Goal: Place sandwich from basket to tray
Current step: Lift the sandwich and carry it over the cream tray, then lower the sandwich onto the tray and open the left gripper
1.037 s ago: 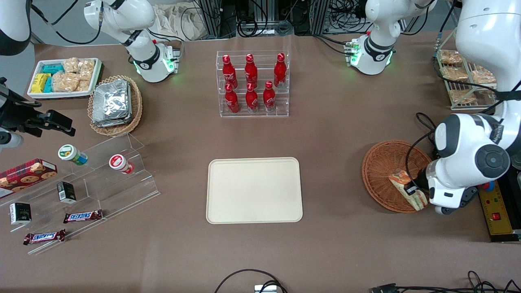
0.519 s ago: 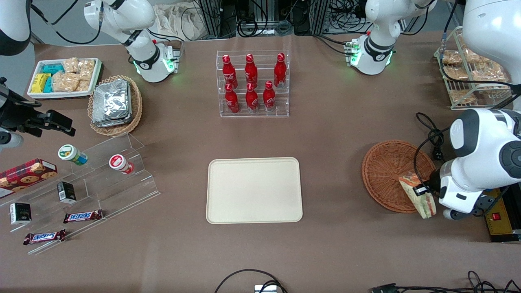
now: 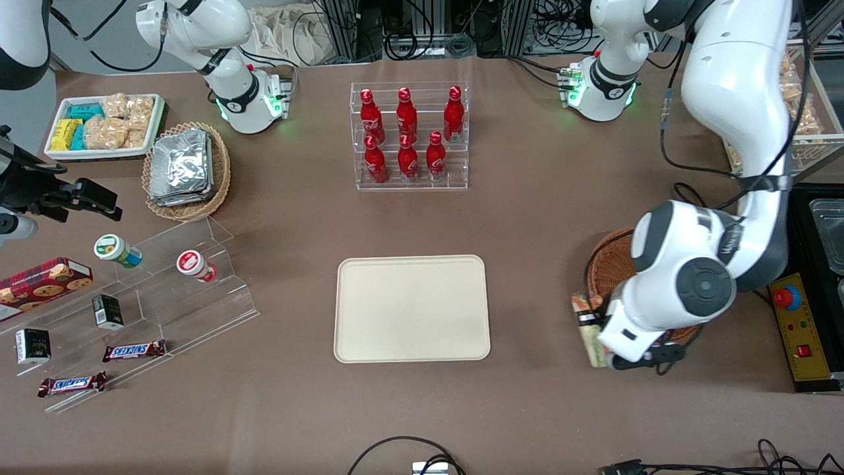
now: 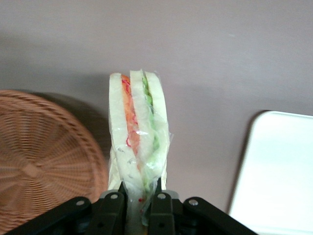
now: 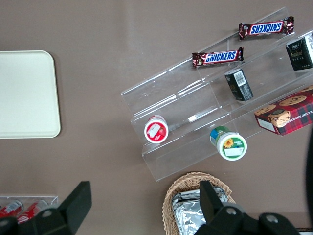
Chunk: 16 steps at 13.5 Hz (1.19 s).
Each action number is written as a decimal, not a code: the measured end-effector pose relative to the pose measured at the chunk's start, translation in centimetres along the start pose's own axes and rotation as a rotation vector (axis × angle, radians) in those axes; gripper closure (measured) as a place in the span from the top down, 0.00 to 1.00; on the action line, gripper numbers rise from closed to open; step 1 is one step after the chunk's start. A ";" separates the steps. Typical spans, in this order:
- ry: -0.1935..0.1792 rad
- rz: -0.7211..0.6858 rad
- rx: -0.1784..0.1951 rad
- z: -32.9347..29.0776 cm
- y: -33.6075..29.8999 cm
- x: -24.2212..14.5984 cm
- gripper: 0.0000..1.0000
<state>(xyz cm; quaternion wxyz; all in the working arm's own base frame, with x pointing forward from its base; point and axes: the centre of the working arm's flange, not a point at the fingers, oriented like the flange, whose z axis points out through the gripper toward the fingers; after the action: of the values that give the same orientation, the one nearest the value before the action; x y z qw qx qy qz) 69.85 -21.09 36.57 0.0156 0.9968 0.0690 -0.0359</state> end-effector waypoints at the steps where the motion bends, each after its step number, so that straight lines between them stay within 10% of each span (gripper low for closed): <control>1: 0.004 0.013 -0.008 0.5 2.9 -0.7 0.19; 10: 0.010 0.096 -0.056 10.8 20.2 -8.6 0.23; 16: -0.017 0.063 -0.033 12.8 20.5 -9.4 0.82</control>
<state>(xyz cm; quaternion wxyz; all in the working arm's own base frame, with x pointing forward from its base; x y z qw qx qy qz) 62.49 -43.11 25.09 0.0336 0.9978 0.0381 -0.0429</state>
